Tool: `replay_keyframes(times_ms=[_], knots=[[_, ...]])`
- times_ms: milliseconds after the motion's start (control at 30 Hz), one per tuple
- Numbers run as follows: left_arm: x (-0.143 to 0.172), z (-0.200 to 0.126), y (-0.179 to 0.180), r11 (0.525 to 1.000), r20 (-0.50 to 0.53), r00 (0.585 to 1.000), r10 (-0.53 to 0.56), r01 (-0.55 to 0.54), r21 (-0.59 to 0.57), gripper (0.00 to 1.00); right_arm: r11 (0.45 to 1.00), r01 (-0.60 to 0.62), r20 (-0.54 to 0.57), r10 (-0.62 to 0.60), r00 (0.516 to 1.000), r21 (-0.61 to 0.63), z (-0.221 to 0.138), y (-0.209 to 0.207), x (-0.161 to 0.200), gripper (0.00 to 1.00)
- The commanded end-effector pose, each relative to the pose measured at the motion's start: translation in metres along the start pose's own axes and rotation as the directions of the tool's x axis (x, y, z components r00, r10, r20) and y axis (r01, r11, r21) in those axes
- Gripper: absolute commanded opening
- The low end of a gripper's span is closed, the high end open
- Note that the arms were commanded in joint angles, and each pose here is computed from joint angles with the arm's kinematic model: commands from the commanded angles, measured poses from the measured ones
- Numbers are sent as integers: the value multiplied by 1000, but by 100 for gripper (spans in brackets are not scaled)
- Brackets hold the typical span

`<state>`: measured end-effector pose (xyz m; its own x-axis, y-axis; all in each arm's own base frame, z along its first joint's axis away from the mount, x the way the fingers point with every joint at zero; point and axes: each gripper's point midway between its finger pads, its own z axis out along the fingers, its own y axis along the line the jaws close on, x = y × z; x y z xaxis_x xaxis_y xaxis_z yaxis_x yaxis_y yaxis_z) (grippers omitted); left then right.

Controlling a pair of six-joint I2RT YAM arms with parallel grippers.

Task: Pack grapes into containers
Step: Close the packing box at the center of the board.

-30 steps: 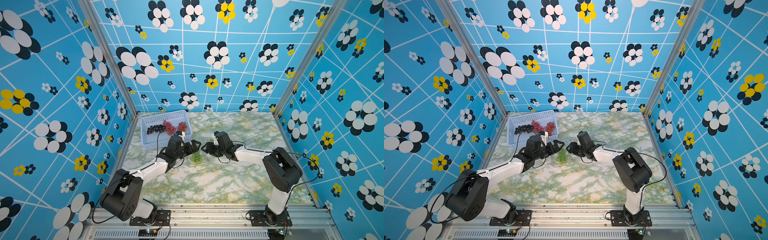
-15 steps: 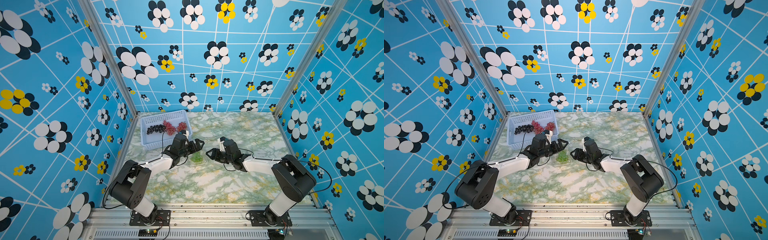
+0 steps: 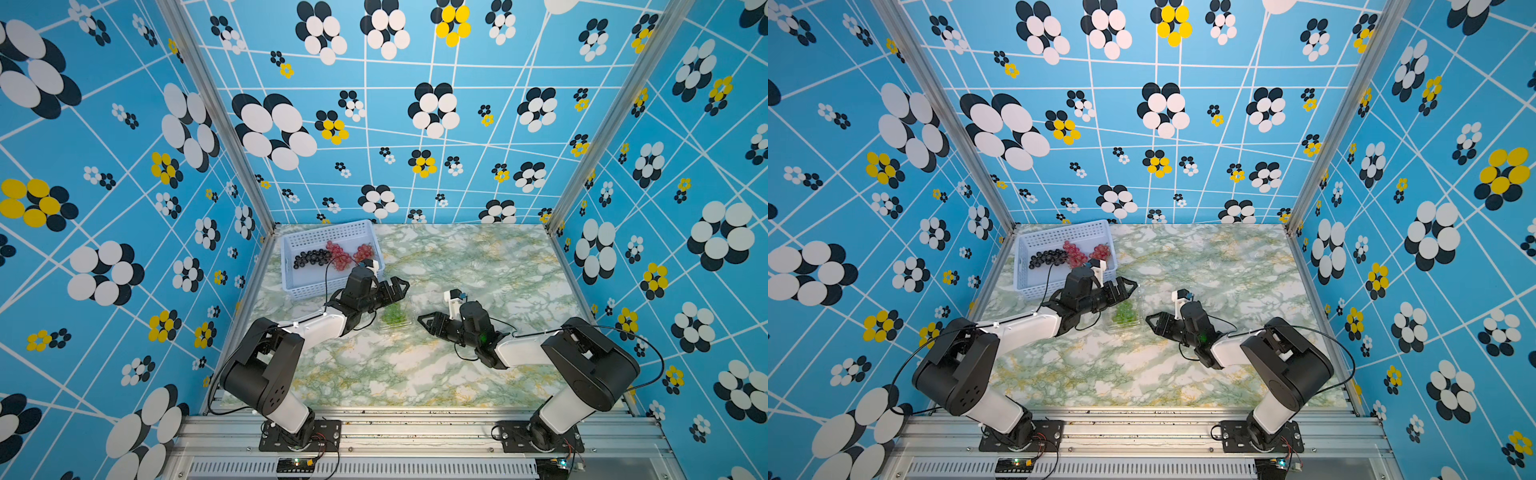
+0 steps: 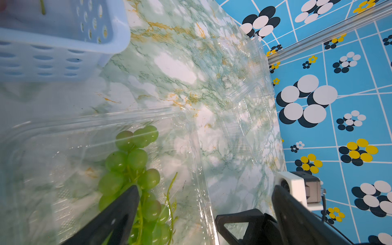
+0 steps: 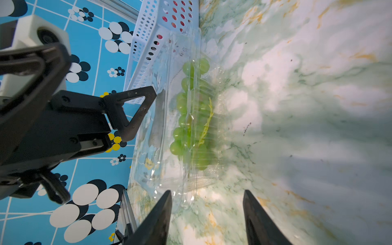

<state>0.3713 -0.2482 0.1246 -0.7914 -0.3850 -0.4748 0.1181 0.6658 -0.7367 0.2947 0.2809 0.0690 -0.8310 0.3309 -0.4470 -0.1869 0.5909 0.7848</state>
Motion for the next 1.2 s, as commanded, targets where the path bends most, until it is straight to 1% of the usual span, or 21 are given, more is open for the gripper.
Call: replay_keyframes(times_ms=[0,700,833,1067,1167], knots=[[8,7,13,999,-33,999,1,-3,-53,100,997,17,27,-15,1000,-74,-2,18,-5,53],[11,9,17,997,-40,999,11,-14,-73,99,993,-20,-28,17,999,-115,17,16,9,37],[10,9,18,997,-40,999,10,-13,-75,100,992,-22,-37,17,999,-122,20,17,11,36],[14,11,22,996,-48,999,8,-12,-84,99,991,-35,-38,31,999,-132,22,18,12,29],[15,10,24,996,-46,999,5,-9,-86,100,989,-39,-40,33,999,-143,22,20,14,28]])
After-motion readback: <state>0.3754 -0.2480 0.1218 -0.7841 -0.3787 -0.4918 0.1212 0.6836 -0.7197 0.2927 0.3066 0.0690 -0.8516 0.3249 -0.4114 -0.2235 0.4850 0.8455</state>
